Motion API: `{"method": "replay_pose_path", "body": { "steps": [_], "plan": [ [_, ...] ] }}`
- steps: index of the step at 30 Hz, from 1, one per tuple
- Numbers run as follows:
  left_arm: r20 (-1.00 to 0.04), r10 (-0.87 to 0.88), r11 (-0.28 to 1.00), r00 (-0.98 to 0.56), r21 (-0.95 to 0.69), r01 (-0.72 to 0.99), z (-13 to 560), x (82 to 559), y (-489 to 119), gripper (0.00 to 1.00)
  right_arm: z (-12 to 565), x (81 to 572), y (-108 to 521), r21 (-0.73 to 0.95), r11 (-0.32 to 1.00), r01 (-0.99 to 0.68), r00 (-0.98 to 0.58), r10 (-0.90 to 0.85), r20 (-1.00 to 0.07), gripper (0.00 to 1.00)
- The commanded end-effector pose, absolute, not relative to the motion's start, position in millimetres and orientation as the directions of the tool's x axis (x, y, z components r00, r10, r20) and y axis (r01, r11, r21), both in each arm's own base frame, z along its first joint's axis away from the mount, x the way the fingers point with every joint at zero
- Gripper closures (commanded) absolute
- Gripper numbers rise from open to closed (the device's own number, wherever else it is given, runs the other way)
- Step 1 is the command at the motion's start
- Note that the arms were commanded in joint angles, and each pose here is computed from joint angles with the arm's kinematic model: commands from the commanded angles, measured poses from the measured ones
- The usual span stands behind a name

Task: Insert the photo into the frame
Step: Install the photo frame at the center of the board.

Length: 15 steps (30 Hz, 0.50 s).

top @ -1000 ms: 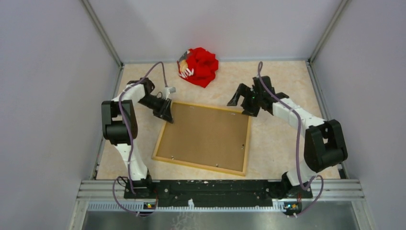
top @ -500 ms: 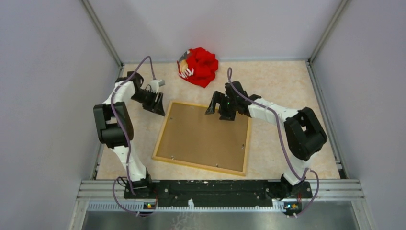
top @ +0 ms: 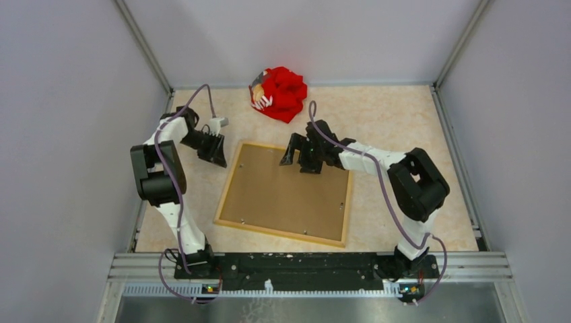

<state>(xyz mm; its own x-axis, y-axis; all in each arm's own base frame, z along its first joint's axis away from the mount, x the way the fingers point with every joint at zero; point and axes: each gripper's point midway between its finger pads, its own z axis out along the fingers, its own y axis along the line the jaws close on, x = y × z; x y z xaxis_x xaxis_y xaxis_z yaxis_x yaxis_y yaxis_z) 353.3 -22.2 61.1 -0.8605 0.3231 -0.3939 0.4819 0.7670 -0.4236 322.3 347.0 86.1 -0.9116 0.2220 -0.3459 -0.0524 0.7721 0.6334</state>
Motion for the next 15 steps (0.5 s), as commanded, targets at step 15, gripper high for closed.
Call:
{"method": "replay_pose_path", "body": {
  "steps": [15],
  "plan": [
    [-0.328, 0.384, 0.718, -0.863, -0.481, 0.503, 45.6, 333.7, -23.8, 0.75, 97.3, 324.8, 394.2, 0.686, 0.721, -0.099, -0.908, 0.217, -0.36, 0.1]
  ]
}}
